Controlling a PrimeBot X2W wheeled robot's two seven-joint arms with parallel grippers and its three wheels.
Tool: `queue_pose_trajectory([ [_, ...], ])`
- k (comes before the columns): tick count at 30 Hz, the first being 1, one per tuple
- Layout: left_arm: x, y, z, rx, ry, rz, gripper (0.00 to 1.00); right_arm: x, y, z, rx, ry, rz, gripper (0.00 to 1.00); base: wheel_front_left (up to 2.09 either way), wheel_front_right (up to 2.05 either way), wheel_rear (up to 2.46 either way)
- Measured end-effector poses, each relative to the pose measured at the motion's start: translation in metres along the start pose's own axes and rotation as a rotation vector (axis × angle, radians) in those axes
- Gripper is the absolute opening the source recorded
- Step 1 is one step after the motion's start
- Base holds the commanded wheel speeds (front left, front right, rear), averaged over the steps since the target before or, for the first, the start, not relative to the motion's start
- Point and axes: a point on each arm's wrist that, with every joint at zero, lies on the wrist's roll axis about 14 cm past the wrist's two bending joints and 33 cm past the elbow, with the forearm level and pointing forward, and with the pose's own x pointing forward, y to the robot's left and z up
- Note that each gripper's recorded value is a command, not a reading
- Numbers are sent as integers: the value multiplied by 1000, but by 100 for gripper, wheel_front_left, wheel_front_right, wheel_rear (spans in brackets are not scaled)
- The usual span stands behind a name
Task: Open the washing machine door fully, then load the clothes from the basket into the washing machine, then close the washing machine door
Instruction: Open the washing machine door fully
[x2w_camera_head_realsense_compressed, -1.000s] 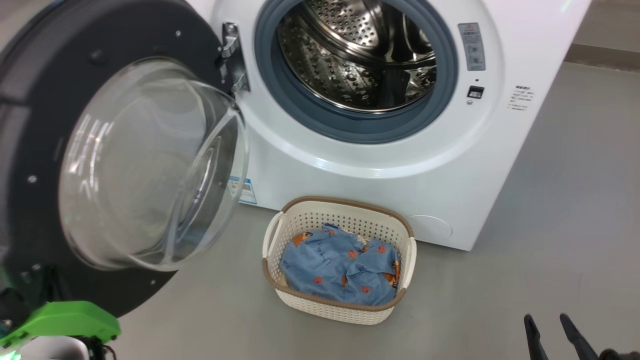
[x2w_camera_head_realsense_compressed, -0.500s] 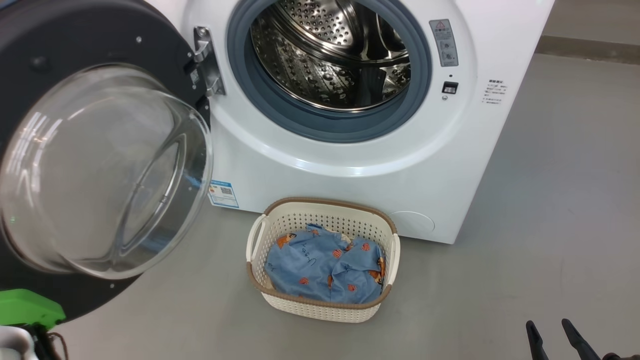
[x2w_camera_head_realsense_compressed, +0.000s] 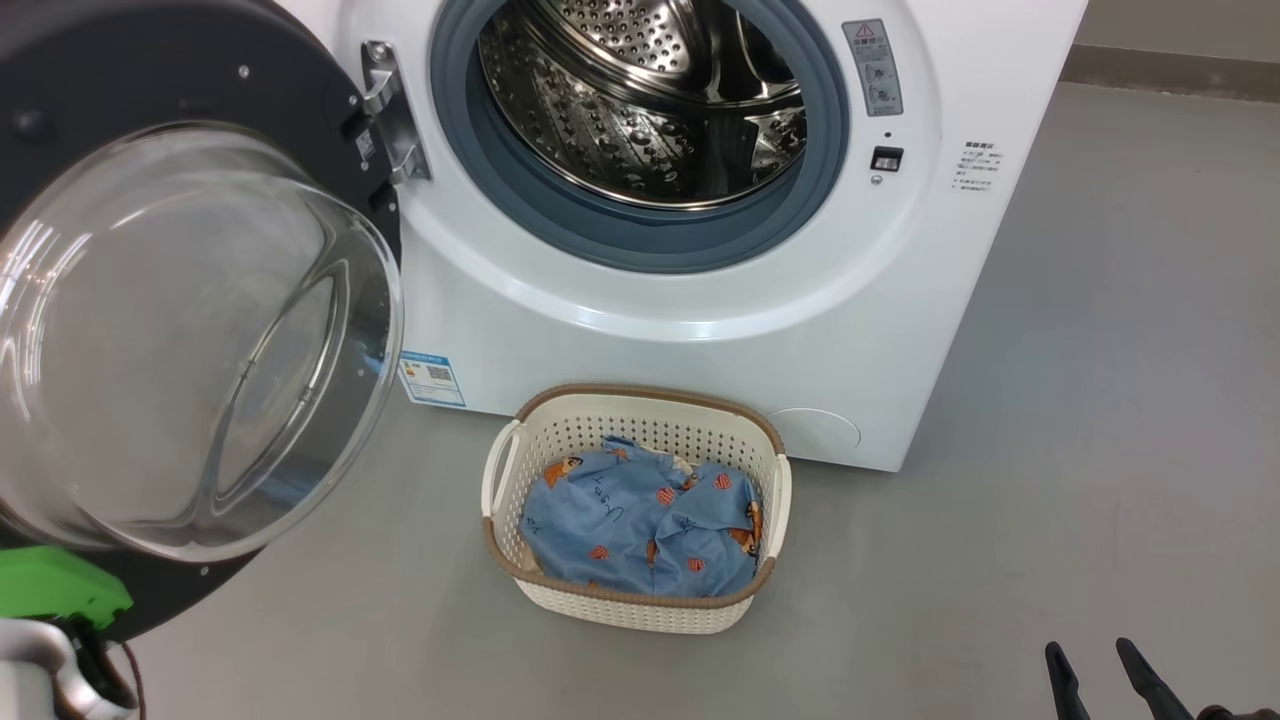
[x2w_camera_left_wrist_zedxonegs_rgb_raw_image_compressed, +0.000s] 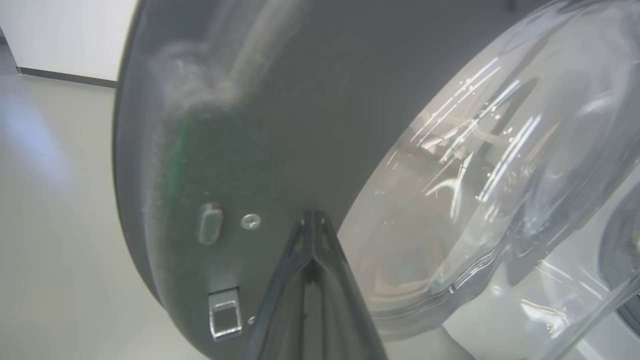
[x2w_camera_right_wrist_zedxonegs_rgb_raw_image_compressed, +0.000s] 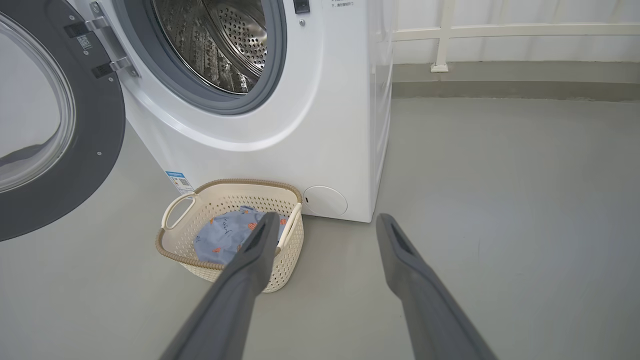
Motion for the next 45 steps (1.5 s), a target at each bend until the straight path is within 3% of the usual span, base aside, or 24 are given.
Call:
queue_pose_trajectory([
  [7, 2, -17, 4, -1, -10, -7, 0, 4, 2, 3, 3, -12, 3, 100, 0, 0, 0],
  [18, -1, -14, 9, -42, -25, 2, 0, 4, 5, 6, 7, -22, 8, 100, 0, 0, 0],
  [29, -2, -4, 33, -110, -107, -100, 0, 5, 13, 7, 24, -29, 18, 100, 0, 0, 0],
  [30, -3, -6, 36, -116, -118, -115, 7, 5, 14, 7, 26, -30, 18, 100, 0, 0, 0],
  [32, -8, -17, 42, -129, -142, -155, 38, 5, 15, 8, 29, -31, 18, 100, 0, 0, 0],
  [34, -13, -29, 50, -127, -173, -201, 100, 5, 15, 8, 29, -32, 17, 100, 0, 0, 0],
  [45, -49, -94, 65, -133, -248, -440, 100, -2, 11, 9, 35, -40, 1, 100, 0, 0, 0],
])
